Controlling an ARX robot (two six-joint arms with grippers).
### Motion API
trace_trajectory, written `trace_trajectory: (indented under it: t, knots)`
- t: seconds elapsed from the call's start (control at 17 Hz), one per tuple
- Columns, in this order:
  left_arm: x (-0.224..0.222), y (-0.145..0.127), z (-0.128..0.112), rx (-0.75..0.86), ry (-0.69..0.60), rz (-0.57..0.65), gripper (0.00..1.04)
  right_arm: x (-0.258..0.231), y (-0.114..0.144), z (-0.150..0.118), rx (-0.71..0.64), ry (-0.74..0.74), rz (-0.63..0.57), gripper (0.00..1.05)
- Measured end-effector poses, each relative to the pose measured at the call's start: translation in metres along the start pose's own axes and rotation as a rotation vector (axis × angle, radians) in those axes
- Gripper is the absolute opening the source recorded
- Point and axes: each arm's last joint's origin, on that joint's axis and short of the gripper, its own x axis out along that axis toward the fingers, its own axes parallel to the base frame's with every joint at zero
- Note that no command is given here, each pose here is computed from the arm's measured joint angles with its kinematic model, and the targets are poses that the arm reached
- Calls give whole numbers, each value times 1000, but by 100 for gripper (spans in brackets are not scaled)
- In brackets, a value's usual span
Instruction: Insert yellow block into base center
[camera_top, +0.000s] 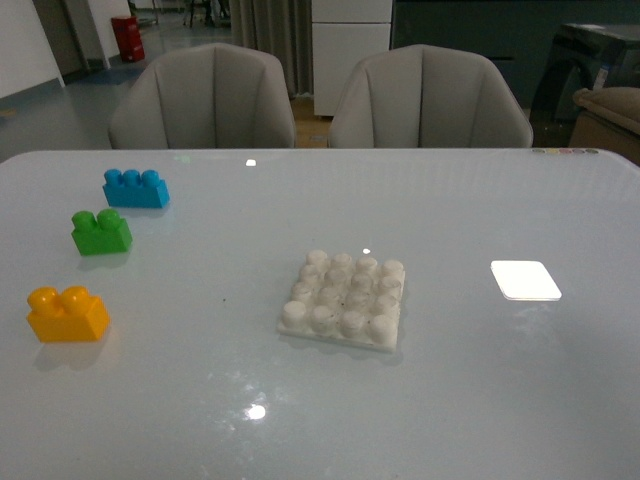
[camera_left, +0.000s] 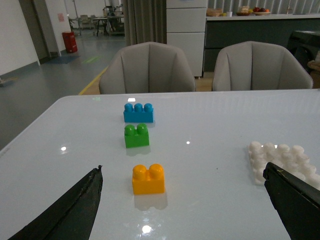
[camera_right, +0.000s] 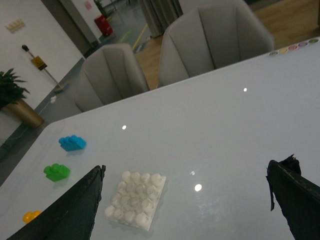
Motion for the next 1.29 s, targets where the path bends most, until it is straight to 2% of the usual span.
trace_trajectory:
  t: [0.18,0.23,0.29,0.41,0.65,0.7,0.88,1.29]
  knots:
    - [0,0,0,0,0,0,98,-55,5,1,-66,-111,-33,98]
    - [0,0,0,0,0,0,98,-63,6,-2,-130,-172,-62,95]
    - [0,0,0,0,0,0,98,-68,11,-14,-240,-230,-131,82]
    - [0,0,0,0,0,0,98,-76,15,-49,-343,-206,-182,56]
    - [0,0,0,0,0,0,98,-83,18,-82,-390,-217,-193,1]
    - [0,0,0,0,0,0,98,-82,24,-92,-390,-213,-192,2]
    - [0,0,0,0,0,-1,98,-83,26,-96,-395,-210,-167,2]
    - [0,0,0,0,0,0,98,-89,19,-111,-394,-217,-193,2]
